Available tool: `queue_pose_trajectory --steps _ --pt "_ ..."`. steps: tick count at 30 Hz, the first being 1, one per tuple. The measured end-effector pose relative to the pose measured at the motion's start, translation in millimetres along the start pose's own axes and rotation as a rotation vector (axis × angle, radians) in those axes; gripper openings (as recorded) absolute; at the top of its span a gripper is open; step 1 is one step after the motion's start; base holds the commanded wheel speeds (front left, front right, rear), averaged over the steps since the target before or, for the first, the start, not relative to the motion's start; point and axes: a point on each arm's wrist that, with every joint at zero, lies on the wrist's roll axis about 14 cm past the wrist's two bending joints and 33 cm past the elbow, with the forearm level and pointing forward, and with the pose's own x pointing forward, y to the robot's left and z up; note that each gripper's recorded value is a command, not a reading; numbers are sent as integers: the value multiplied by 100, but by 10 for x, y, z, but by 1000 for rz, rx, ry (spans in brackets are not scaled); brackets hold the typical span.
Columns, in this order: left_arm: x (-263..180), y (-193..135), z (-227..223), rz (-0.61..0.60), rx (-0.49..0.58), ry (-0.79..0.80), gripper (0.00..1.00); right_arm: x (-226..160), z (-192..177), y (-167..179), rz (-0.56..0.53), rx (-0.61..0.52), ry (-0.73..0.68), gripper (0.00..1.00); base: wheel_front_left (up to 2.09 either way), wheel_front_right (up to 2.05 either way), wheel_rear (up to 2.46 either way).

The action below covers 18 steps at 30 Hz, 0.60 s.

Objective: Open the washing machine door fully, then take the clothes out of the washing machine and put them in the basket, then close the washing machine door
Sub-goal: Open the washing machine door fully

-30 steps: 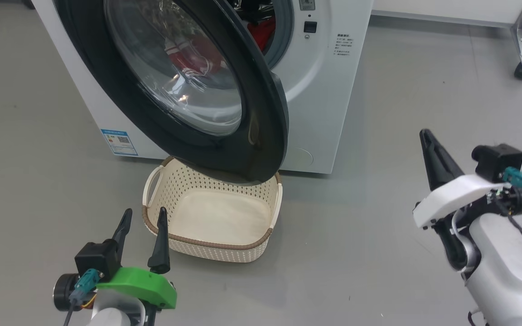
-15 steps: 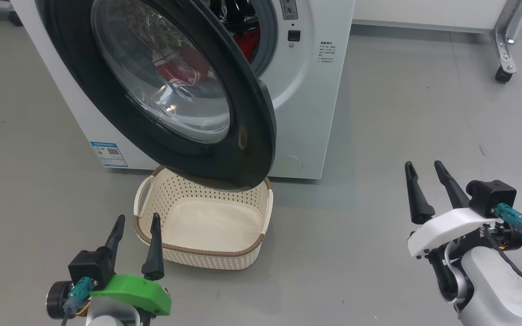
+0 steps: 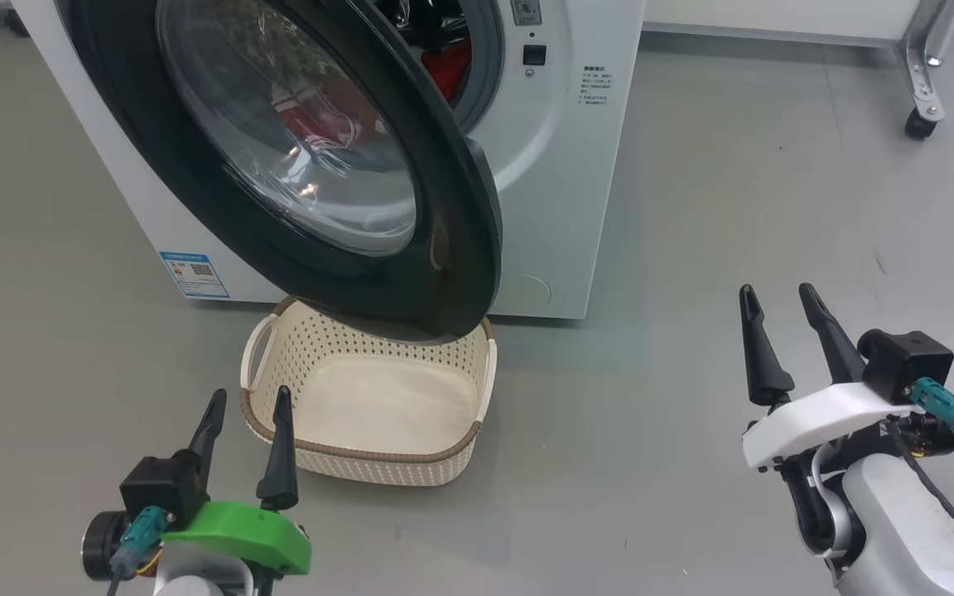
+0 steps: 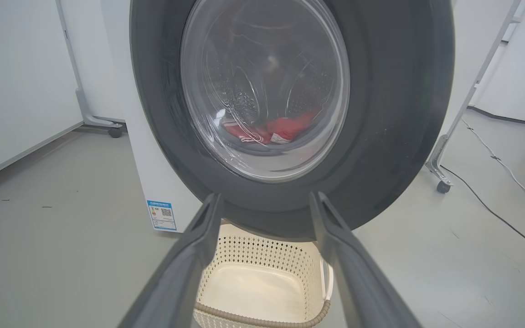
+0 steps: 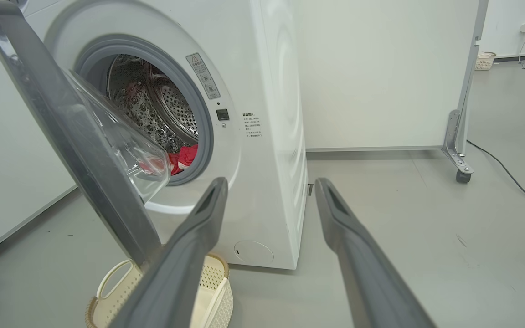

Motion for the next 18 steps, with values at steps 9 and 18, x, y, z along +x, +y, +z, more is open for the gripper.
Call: queue_pose_trajectory --steps 9,18 --pt "-2 9 6 2 -1 -2 100 -48 -38 27 4 -3 4 100 0 0 0" --pt "-8 20 1 6 -2 -1 100 -63 -18 31 1 4 -8 100 0 0 0"
